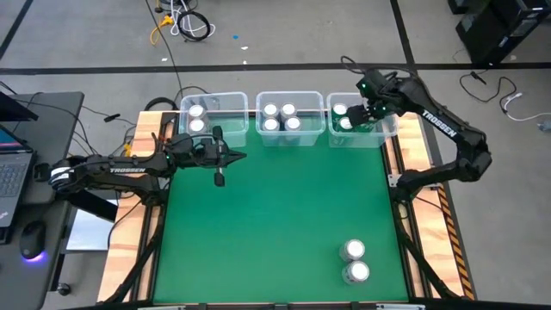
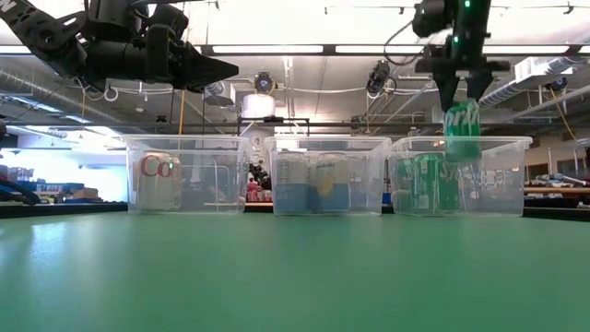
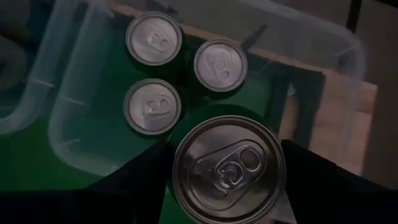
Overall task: Sort soda cans
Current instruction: Put the green soda can into the right transparent bin, then put the top red silver soda can into the left transparent bin
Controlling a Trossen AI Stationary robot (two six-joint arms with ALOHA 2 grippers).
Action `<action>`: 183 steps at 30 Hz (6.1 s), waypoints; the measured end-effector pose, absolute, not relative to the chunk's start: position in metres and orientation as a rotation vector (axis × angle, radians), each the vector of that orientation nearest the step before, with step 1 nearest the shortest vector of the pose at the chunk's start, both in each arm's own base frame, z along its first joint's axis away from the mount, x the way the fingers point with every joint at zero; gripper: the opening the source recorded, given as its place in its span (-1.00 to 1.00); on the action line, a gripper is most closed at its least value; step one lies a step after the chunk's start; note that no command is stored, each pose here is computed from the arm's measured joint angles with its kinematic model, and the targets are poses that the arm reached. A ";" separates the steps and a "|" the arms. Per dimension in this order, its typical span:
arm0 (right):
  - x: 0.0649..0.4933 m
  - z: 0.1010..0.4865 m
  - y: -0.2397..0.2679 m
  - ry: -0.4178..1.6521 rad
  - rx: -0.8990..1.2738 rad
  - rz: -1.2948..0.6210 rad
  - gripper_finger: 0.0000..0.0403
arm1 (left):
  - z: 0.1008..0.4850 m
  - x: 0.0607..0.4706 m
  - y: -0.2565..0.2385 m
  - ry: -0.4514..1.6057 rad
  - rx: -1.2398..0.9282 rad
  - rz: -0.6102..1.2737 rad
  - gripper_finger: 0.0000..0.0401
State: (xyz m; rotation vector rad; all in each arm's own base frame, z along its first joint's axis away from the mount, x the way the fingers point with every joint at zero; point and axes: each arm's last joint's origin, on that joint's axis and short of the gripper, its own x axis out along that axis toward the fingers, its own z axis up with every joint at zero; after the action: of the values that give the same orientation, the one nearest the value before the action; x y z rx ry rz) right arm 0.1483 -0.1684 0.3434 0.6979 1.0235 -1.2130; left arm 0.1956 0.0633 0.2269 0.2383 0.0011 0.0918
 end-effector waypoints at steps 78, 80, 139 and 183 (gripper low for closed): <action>0.239 0.345 0.053 1.191 0.610 -0.459 0.61 | 0.228 0.196 0.063 -0.013 0.175 0.096 -0.99; 0.237 0.341 0.075 1.208 0.643 -0.459 0.62 | 0.228 0.196 0.063 -0.012 0.174 0.096 -0.99; 0.293 0.246 0.097 1.574 0.446 -0.262 0.44 | 0.234 0.178 0.058 0.036 0.089 0.136 -0.99; 0.472 0.240 -0.078 1.349 0.082 -0.099 0.44 | 0.261 0.090 0.029 -0.063 0.088 0.201 -1.00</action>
State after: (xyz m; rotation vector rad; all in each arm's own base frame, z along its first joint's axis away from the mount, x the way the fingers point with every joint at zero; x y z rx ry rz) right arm 0.4720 -0.0784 0.2397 0.0823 1.3494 -0.0986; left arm 0.0899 0.0289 0.2607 0.0883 -0.0630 0.2009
